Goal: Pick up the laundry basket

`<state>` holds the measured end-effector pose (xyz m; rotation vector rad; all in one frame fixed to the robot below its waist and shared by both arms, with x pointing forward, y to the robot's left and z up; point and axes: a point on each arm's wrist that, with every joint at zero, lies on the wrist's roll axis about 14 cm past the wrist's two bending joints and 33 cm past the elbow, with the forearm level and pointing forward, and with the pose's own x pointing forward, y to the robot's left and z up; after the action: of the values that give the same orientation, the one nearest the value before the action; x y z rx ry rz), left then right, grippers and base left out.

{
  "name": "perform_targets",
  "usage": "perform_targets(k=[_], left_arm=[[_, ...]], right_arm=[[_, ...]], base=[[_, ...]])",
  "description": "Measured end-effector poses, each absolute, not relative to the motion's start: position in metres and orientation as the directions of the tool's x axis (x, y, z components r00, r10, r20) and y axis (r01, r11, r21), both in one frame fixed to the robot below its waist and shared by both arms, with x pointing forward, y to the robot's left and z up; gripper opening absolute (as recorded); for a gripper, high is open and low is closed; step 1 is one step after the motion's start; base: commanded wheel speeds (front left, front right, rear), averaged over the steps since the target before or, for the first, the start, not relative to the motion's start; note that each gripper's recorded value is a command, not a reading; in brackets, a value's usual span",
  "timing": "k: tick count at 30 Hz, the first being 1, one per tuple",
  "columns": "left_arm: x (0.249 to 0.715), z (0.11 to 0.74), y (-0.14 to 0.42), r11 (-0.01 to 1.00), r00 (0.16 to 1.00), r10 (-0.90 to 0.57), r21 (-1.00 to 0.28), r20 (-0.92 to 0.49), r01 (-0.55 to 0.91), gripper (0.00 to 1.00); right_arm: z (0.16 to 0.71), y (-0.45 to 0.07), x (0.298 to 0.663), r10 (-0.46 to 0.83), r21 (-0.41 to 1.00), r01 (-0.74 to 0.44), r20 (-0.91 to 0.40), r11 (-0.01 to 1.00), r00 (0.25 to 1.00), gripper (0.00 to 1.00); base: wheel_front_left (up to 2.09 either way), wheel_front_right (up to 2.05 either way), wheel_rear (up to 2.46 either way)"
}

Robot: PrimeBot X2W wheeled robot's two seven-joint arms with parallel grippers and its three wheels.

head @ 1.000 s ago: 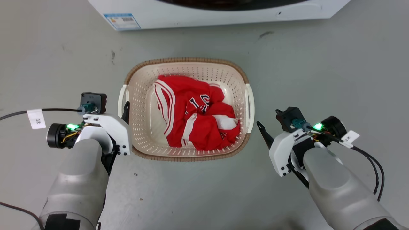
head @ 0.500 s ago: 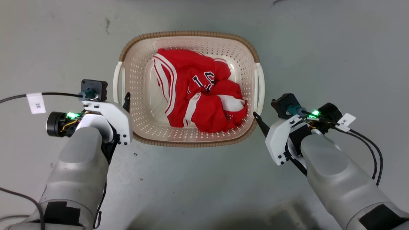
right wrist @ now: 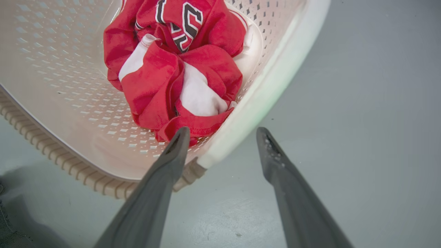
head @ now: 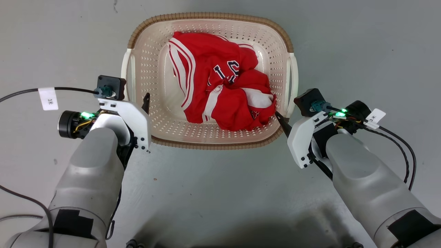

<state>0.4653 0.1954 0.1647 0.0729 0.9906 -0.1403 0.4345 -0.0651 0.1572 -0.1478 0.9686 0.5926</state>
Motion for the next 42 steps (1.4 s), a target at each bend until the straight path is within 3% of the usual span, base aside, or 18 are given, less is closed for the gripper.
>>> perform_targets(k=[1,2,3,21,42], left_arm=[[0.463,0.162,0.194,0.988,0.532,-0.088,-0.007,-0.842,0.152,1.00],[0.463,0.162,0.193,0.988,0.530,-0.090,-0.008,-0.843,0.156,0.44],[0.463,0.161,0.192,0.987,0.526,-0.093,-0.008,-0.845,0.162,0.00],[0.460,0.172,0.186,0.986,0.509,-0.108,-0.027,-0.854,0.163,0.00],[0.433,0.243,0.172,0.984,0.503,-0.136,-0.056,-0.854,0.171,0.00]], right_arm=[[0.155,-0.064,0.433,0.407,0.143,-0.536,-0.813,0.832,0.415,1.00],[0.154,-0.064,0.434,0.407,0.145,-0.534,-0.814,0.833,0.414,0.84],[0.153,-0.064,0.434,0.407,0.146,-0.535,-0.815,0.832,0.412,0.00],[0.166,-0.063,0.437,0.404,0.142,-0.538,-0.819,0.831,0.407,0.00],[0.251,-0.074,0.416,0.368,0.082,-0.540,-0.815,0.838,0.447,0.00]], base=[[0.00,0.00,0.00],[0.00,0.00,0.00],[0.00,0.00,0.00],[0.00,0.00,0.00],[0.00,0.00,0.00]])
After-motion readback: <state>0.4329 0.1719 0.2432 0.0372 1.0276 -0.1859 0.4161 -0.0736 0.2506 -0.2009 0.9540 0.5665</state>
